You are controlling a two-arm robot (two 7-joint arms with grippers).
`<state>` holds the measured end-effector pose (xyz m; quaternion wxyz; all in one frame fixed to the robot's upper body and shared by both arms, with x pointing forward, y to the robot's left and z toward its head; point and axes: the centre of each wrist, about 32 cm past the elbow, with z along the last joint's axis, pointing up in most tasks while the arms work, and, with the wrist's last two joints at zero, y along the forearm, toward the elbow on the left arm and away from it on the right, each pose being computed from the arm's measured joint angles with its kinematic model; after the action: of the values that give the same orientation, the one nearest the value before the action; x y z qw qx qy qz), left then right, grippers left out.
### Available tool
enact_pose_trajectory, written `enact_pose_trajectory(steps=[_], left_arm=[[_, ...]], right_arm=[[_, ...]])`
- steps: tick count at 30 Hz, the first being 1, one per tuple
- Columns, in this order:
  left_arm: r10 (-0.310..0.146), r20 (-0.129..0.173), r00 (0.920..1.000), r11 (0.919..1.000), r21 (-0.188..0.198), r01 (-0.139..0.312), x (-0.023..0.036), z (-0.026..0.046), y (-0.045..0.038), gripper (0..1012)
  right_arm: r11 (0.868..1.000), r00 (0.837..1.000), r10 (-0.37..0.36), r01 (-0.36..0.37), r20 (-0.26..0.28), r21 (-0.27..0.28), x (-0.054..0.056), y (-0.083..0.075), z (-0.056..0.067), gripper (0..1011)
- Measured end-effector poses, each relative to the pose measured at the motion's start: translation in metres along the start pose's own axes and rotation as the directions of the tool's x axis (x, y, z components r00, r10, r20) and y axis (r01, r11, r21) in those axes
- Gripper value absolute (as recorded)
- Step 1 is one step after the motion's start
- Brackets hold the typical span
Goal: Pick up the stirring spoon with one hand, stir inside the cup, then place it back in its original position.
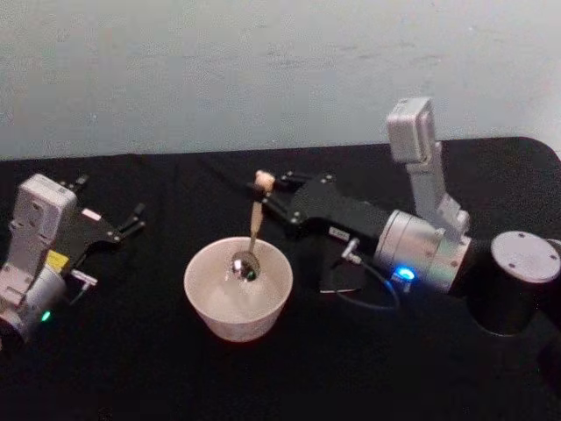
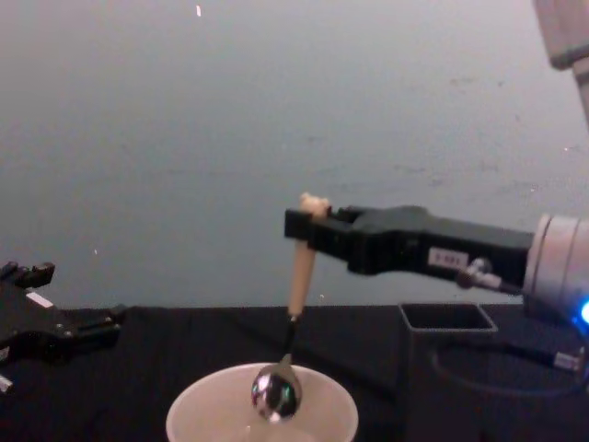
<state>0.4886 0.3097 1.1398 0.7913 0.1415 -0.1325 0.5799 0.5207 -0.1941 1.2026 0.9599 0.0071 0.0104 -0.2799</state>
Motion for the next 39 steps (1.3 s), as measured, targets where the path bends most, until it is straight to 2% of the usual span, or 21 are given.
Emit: enact_pose_trajectory(steps=[13,19,23,29,39], left_arm=[[0.0,0.0,1.0,1.0,0.0,0.0,0.0,0.0,0.0,1001],[0.0,0.0,1.0,1.0,0.0,0.0,0.0,0.0,0.0,1001],[0.0,0.0,1.0,1.0,0.0,0.0,0.0,0.0,0.0,1001],[0.0,0.0,1.0,1.0,0.0,0.0,0.0,0.0,0.0,1001],[0.0,0.0,1.0,1.0,0.0,0.0,0.0,0.0,0.0,1001]], right_arm=[[0.989,0.988,-0.118,0.126,-0.098,0.075,0.012,-0.027,0.029,223],[0.975,0.976,-0.172,0.188,-0.135,0.119,0.023,-0.048,0.042,223],[0.964,0.972,-0.201,0.218,-0.123,0.15,0.029,-0.063,0.047,223],[0.956,0.968,-0.234,0.245,-0.084,0.163,0.037,-0.083,0.047,223],[0.959,0.966,-0.248,0.255,-0.072,0.122,0.037,-0.092,0.038,223]])
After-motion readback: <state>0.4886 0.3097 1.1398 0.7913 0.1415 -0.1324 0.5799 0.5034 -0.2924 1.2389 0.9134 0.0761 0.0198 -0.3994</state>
